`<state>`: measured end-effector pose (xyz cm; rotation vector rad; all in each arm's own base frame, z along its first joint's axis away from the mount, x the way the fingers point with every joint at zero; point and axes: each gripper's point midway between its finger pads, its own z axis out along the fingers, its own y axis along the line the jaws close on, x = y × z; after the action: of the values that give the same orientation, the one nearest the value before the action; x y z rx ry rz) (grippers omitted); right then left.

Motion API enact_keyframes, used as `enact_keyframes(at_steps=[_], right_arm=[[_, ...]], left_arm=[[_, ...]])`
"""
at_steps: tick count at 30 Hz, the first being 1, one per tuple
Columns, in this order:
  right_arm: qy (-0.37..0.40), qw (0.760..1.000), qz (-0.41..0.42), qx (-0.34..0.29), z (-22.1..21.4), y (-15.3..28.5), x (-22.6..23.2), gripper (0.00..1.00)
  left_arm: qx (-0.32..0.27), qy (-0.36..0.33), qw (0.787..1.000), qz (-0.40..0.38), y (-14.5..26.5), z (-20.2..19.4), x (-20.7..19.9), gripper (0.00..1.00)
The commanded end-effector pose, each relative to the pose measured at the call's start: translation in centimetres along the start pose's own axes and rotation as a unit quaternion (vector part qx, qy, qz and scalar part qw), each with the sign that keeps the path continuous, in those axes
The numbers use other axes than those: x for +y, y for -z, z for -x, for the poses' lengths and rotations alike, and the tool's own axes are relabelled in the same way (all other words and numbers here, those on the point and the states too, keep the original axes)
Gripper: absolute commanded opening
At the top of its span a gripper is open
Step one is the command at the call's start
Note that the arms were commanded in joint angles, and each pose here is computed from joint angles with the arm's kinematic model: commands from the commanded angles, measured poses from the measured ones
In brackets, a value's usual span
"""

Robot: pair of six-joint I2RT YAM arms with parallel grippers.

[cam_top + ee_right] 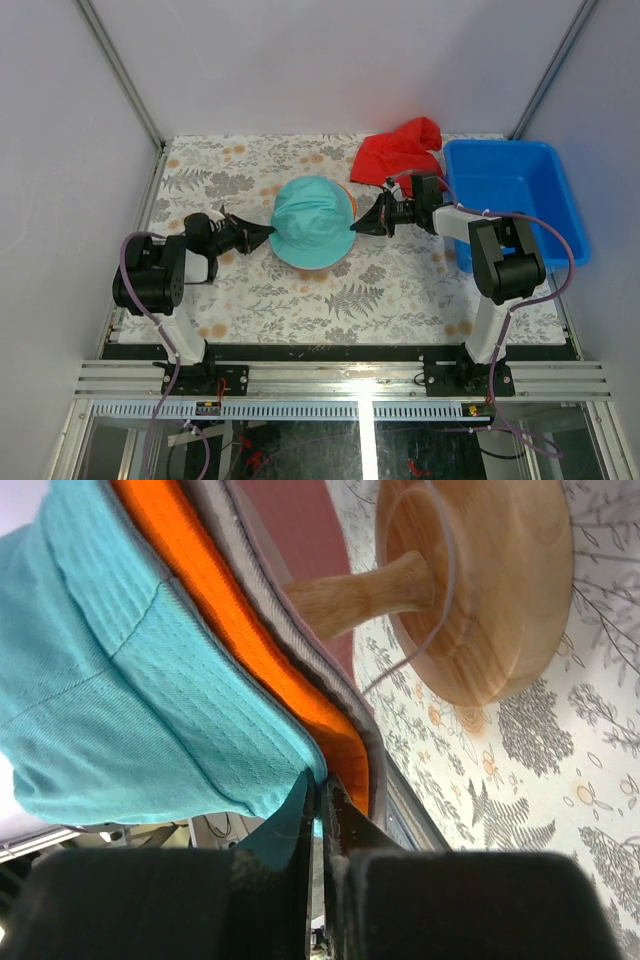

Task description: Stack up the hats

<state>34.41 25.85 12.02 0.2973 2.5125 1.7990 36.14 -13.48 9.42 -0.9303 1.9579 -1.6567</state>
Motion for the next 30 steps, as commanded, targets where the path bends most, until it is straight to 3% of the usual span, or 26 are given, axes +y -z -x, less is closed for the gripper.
enact_keyframes(at_steps=[1,5,10,17,24,30], right_arm=[[-0.067,0.993,-0.100,-0.016,-1.3,0.2,-6.4,0.00],[-0.064,0.992,-0.110,0.000,-2.8,-1.1,-6.8,0.00],[-0.063,0.992,-0.111,0.012,-3.7,-2.5,-6.6,0.00],[-0.056,0.992,-0.115,0.016,-3.9,-3.3,-6.2,0.00],[-0.048,0.992,-0.112,0.016,-4.2,-3.3,-5.4,0.00],[-0.027,0.992,-0.121,0.008,-4.0,-2.7,-4.2,0.30]], left_arm=[[-0.020,-0.010,0.997,0.068,-0.7,1.8,0.8,0.01],[-0.017,-0.028,0.997,0.069,-1.3,2.6,-1.1,0.06],[-0.014,-0.024,0.996,0.081,-1.4,2.6,-0.4,0.15],[-0.001,-0.006,0.995,0.100,-1.9,2.6,2.1,0.01],[0.001,-0.012,0.995,0.095,-2.4,3.4,1.0,0.00],[-0.017,-0.004,0.996,0.090,-0.6,3.8,0.2,0.11]])
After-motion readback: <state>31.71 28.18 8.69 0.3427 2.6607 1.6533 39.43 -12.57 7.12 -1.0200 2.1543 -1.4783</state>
